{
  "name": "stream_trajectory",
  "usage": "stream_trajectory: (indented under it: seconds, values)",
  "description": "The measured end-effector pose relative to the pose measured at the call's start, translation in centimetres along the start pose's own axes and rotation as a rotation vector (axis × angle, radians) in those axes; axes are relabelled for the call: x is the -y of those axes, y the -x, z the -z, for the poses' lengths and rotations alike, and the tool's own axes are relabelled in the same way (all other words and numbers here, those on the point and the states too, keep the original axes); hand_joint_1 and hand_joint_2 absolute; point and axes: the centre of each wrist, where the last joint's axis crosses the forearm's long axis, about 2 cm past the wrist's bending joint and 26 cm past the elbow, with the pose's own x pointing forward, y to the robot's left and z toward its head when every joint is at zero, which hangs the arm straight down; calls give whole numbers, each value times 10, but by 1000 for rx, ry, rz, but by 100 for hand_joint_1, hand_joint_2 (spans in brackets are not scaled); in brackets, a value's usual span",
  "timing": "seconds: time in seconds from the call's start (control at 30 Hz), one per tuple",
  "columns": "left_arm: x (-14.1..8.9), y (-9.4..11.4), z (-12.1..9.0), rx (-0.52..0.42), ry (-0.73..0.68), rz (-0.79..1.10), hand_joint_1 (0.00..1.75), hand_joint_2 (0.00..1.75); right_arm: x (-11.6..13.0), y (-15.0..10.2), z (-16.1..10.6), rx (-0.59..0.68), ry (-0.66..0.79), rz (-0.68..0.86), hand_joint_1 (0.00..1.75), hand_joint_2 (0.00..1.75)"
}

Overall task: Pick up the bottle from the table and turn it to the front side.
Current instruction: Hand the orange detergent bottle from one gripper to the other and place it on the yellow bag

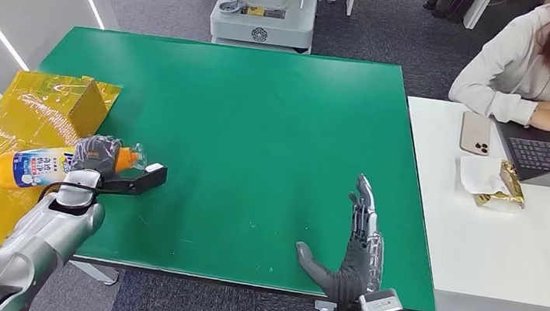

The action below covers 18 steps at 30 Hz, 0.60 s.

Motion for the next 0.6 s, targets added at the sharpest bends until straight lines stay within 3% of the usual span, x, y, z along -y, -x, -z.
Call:
stream_trajectory:
  seconds: [0.13,0.3,0.6]
  values:
    - [2,6,0,-24,12,4,175,175,0,0,0,2,-15,-1,0,175]
    - [2,7,0,11,12,19,175,175,0,-1,0,1,-30,-11,0,175]
    - [5,-2,-3,241,10,26,175,175,0,-1,0,4,-46,-4,0,175]
